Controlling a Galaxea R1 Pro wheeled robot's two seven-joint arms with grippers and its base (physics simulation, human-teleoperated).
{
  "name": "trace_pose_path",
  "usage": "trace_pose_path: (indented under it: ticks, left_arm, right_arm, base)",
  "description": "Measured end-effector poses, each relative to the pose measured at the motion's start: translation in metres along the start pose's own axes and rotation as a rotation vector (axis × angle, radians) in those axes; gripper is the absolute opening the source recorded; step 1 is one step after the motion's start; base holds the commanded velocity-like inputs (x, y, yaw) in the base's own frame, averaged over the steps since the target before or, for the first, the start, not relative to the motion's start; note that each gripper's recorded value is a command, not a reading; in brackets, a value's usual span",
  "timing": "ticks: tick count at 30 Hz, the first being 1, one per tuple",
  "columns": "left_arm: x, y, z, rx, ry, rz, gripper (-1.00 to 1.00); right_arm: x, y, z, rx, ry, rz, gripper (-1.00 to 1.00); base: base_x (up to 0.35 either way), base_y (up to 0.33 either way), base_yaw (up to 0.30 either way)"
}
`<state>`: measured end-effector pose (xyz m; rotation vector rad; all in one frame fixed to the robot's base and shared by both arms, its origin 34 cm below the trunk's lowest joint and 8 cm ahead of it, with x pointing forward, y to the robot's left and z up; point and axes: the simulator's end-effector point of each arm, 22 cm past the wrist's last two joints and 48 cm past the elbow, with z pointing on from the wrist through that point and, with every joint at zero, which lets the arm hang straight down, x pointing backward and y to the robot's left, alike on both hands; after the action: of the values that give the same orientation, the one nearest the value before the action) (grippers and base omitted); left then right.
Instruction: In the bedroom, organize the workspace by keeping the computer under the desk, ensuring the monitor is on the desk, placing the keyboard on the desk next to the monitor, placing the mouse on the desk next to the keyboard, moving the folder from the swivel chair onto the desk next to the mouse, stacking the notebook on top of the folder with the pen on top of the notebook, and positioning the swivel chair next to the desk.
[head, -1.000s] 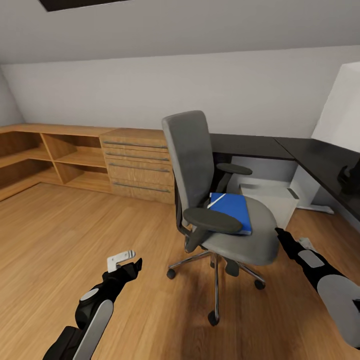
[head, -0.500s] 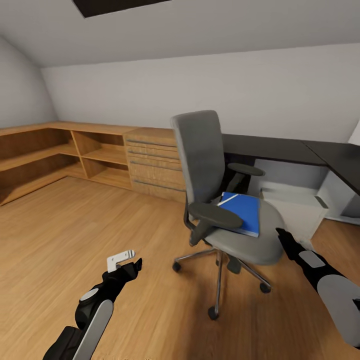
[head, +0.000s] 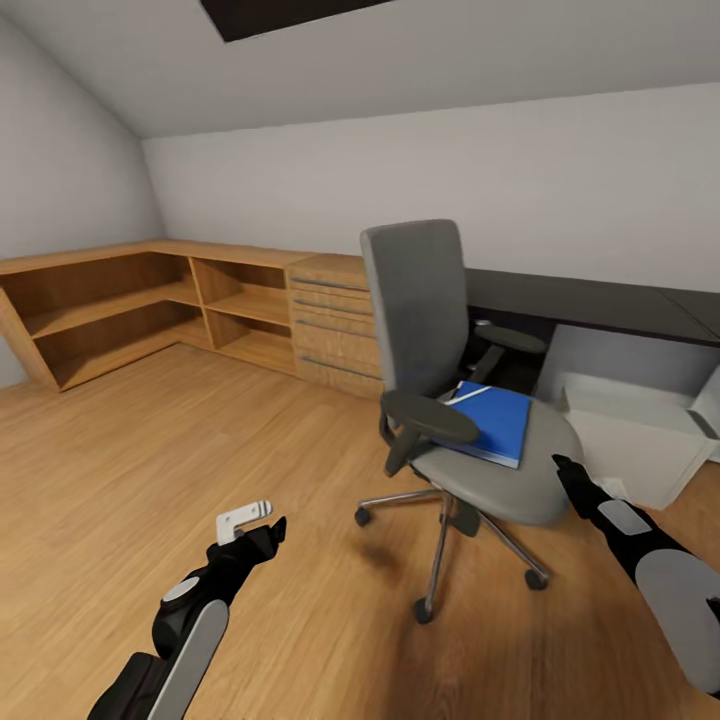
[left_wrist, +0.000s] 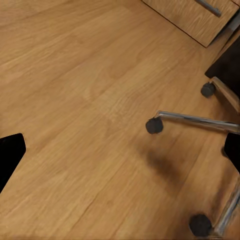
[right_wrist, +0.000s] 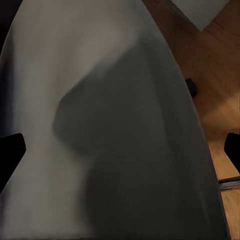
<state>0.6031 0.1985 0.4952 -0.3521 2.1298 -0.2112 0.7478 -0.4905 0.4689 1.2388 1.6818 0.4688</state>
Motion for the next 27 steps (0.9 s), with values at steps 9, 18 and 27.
trace_pose_path:
  ticks: [9,18,27]
  left_arm:
    - [0.0006,-0.0008,0.0,-0.002,0.0,0.004,1.0]
    - [0.0012,-0.0015,0.0001,-0.001,0.002,0.002,1.0]
    - [0.001,-0.0008,0.0,-0.002,0.001,0.004,1.0]
  right_arm:
    - [0.0078,-0.0025,0.0002,0.004,0.014,-0.002,1.0]
    - [0.0086,-0.004,0.0003,0.01,0.016,-0.012,1.0]
    - [0.0067,-0.0014,0.0002,0.005,0.011,-0.016,1.0]
  base:
    - [0.0,0.0,-0.128]
    - [0.03,0.0,-0.146]
    - [0.238,0.0,-0.013]
